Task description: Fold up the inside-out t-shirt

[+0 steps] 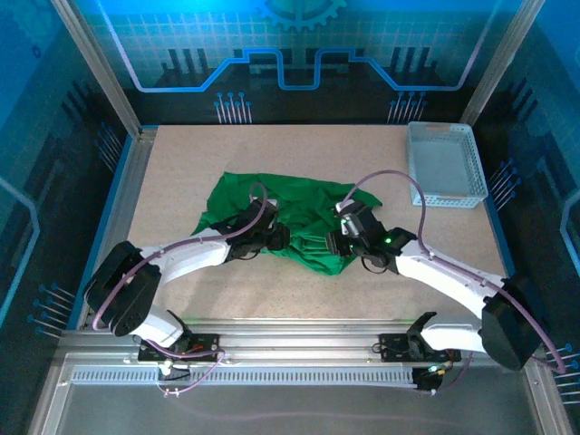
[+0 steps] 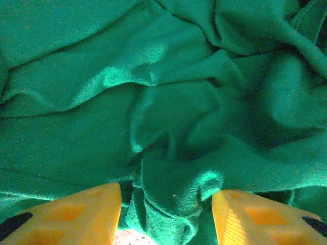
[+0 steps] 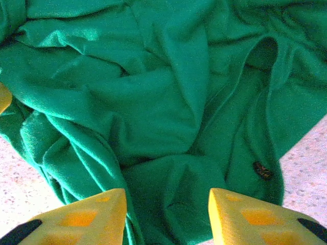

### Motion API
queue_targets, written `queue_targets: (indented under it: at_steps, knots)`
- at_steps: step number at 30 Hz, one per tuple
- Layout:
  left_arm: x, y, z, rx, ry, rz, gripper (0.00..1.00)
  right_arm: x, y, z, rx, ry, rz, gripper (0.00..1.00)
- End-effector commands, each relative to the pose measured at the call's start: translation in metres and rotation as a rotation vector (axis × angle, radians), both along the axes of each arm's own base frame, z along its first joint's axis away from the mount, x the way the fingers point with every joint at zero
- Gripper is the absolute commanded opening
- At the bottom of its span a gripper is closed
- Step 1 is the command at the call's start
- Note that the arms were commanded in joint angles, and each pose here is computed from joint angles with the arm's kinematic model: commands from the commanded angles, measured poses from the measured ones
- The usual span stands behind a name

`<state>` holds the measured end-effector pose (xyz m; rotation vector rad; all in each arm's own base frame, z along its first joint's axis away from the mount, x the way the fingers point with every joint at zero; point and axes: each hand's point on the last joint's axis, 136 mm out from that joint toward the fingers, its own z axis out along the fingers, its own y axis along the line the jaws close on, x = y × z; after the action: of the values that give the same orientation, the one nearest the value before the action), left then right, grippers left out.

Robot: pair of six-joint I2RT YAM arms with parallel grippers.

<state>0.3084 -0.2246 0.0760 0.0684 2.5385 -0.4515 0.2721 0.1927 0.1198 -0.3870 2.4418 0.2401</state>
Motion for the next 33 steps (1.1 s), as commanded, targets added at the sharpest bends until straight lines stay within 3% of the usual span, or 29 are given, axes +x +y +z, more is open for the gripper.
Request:
queue_targets:
  at_steps: [1, 6, 11, 21, 30, 33]
  knots:
    - [0.004, 0.003, 0.0, -0.003, -0.002, 0.02, 0.49, -0.003, -0.002, 0.018, -0.178, -0.074, 0.055, 0.46]
    - [0.007, 0.007, -0.002, -0.112, 0.021, 0.048, 0.48, -0.036, 0.072, 0.012, -0.036, -0.04, 0.337, 0.46]
    - [0.006, 0.014, -0.005, -0.159, 0.04, 0.074, 0.48, -0.028, 0.11, -0.008, -0.117, -0.03, 0.407, 0.44]
    - [0.003, 0.012, -0.008, -0.183, 0.038, 0.062, 0.48, -0.001, 0.126, -0.037, -0.265, -0.04, 0.424, 0.44]
    - [0.003, 0.012, -0.004, -0.198, 0.02, 0.061, 0.48, 0.012, 0.115, -0.061, -0.302, -0.008, 0.373, 0.46]
    - [0.002, 0.012, -0.002, -0.207, 0.013, 0.056, 0.48, 0.015, 0.11, -0.062, -0.288, 0.006, 0.346, 0.35]
